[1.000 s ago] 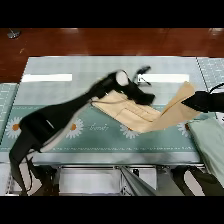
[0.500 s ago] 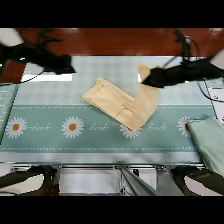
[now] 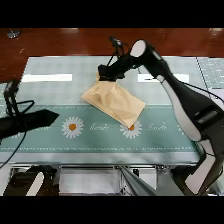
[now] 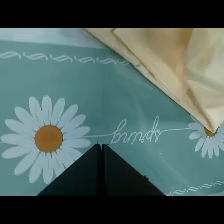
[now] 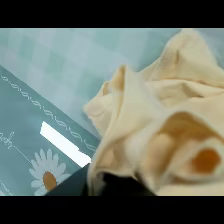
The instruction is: Fold the shirts.
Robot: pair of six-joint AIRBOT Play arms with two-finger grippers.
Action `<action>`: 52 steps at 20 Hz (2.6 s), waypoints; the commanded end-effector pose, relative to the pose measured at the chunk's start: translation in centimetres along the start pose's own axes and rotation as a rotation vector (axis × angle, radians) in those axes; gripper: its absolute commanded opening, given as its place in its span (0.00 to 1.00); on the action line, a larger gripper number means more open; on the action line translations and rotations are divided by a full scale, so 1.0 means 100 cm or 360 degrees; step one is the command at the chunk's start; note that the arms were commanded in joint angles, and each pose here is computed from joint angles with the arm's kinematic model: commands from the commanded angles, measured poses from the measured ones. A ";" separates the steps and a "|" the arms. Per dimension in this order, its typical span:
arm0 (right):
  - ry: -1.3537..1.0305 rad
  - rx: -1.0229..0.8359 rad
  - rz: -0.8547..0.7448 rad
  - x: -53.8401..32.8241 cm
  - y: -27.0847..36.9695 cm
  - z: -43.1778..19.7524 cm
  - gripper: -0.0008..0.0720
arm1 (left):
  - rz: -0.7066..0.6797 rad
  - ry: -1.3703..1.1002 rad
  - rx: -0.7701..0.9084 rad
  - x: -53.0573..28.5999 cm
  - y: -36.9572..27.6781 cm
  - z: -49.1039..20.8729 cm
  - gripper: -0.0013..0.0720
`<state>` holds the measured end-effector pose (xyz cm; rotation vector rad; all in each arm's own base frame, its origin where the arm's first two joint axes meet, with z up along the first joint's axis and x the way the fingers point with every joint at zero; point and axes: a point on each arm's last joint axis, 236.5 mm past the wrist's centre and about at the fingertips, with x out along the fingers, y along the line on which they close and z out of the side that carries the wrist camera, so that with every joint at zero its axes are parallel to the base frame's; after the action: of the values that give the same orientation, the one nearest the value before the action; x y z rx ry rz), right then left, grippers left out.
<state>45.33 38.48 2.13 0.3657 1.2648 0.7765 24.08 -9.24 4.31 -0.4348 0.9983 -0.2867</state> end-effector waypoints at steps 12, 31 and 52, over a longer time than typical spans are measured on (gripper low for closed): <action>-0.0097 0.0323 -0.0762 -0.278 -0.160 -0.092 0.88 | 0.0021 -0.0126 -0.0131 0.018 0.020 -0.011 0.05; -0.0058 0.0695 0.0126 -0.055 -0.113 -0.122 0.05 | -0.0108 -0.0014 -0.0325 0.037 0.008 -0.014 0.05; -0.0788 0.0997 -0.1080 -0.529 -0.140 -0.180 0.05 | -0.0111 0.0010 -0.0324 0.037 0.007 -0.018 0.05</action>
<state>33.16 -6.59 26.24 0.4741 1.0249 -0.0856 24.47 -10.59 0.43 -0.6553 1.0236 -0.2515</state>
